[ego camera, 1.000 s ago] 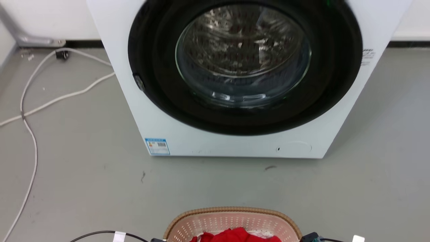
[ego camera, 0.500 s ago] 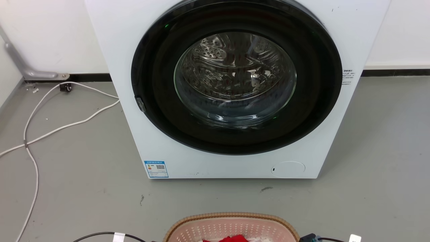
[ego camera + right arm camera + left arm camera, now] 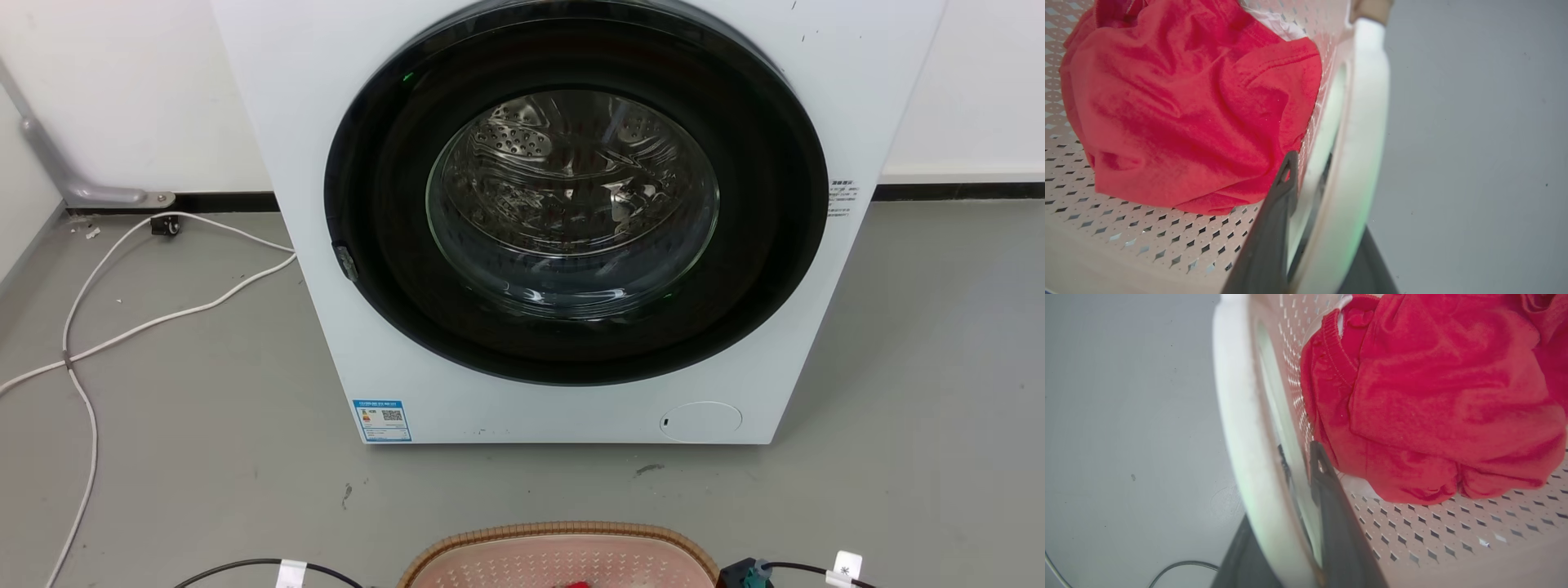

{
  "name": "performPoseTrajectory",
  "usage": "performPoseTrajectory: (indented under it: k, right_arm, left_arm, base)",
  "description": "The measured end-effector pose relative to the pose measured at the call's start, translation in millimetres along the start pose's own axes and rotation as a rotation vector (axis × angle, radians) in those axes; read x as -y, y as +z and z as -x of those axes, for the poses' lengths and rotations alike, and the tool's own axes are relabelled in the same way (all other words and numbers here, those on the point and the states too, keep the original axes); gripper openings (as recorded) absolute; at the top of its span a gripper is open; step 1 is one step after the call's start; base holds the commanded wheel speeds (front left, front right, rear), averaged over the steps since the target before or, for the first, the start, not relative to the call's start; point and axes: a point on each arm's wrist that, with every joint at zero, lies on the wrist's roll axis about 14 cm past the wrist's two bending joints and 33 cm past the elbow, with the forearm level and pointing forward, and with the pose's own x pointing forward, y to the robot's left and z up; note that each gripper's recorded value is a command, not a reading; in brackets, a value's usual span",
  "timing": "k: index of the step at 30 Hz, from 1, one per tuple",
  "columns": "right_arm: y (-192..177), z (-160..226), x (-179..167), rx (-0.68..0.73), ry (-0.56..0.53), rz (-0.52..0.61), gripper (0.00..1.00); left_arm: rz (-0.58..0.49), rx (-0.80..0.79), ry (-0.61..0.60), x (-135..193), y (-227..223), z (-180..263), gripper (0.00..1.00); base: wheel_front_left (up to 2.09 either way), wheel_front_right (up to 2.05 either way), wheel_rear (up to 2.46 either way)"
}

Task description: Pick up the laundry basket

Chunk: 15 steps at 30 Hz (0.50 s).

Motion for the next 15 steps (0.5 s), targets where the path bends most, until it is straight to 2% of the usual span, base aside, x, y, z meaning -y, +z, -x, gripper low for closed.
performPoseTrajectory:
  k: [15]
  right_arm:
    - [-2.0, -1.2, -3.2, -0.025, 0.016, -0.009, 0.00]
  left_arm:
    - [-0.015, -0.021, 0.006, -3.4, -1.3, -0.4, 0.00]
  base:
    - [0.00, 0.00, 0.00]
